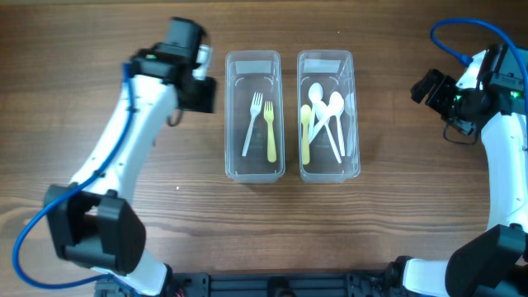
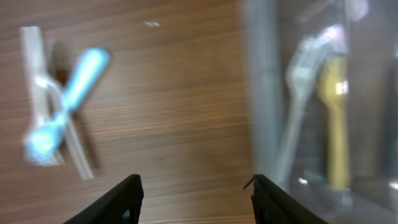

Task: Pack container
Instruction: 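Reach the left gripper to the crossed white and blue forks and grasp a white fork, then place the white fork into the left container with the left gripper, then return the left gripper to the blue fork and grasp it, then place the blue fork into the left container, then grasp the last white fork with the left gripper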

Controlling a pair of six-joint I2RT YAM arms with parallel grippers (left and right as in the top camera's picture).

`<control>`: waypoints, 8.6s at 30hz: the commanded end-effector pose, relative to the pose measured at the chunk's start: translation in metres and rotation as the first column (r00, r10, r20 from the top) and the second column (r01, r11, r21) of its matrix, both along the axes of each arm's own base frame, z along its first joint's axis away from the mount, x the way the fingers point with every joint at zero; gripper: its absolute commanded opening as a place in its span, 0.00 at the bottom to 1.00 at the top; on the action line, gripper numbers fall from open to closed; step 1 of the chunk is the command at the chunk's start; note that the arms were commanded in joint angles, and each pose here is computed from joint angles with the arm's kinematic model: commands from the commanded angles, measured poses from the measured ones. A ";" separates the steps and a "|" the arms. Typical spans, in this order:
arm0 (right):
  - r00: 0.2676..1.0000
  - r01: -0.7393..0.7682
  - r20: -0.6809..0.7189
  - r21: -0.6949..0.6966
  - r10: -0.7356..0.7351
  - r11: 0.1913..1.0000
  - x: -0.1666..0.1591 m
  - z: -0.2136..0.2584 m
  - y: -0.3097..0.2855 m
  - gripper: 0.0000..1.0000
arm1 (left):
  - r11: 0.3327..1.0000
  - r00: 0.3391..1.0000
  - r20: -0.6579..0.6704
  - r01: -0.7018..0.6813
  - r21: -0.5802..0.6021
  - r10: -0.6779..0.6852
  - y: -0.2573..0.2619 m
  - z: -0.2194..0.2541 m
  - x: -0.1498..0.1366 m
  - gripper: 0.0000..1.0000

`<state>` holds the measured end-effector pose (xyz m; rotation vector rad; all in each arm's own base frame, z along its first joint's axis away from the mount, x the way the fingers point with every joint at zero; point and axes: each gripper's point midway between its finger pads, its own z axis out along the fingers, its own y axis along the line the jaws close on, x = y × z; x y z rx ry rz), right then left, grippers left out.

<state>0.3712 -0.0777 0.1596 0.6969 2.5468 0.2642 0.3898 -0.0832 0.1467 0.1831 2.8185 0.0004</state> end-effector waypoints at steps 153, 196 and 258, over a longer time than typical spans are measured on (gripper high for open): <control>0.997 -0.001 -0.080 0.035 0.004 0.999 -0.014 -0.012 0.007 1.00 | 0.984 0.975 -0.220 -0.065 -0.167 0.027 0.065 -0.049 -0.003 0.04; 0.997 0.002 -0.081 0.036 0.001 0.999 -0.014 -0.012 0.007 1.00 | 0.989 0.945 -0.292 -0.141 0.035 0.145 0.126 -0.175 0.008 0.24; 0.998 0.005 -0.065 0.033 -0.003 0.999 -0.011 -0.010 0.006 1.00 | 0.998 0.988 -0.156 0.029 0.048 -0.021 0.166 -0.069 0.017 0.68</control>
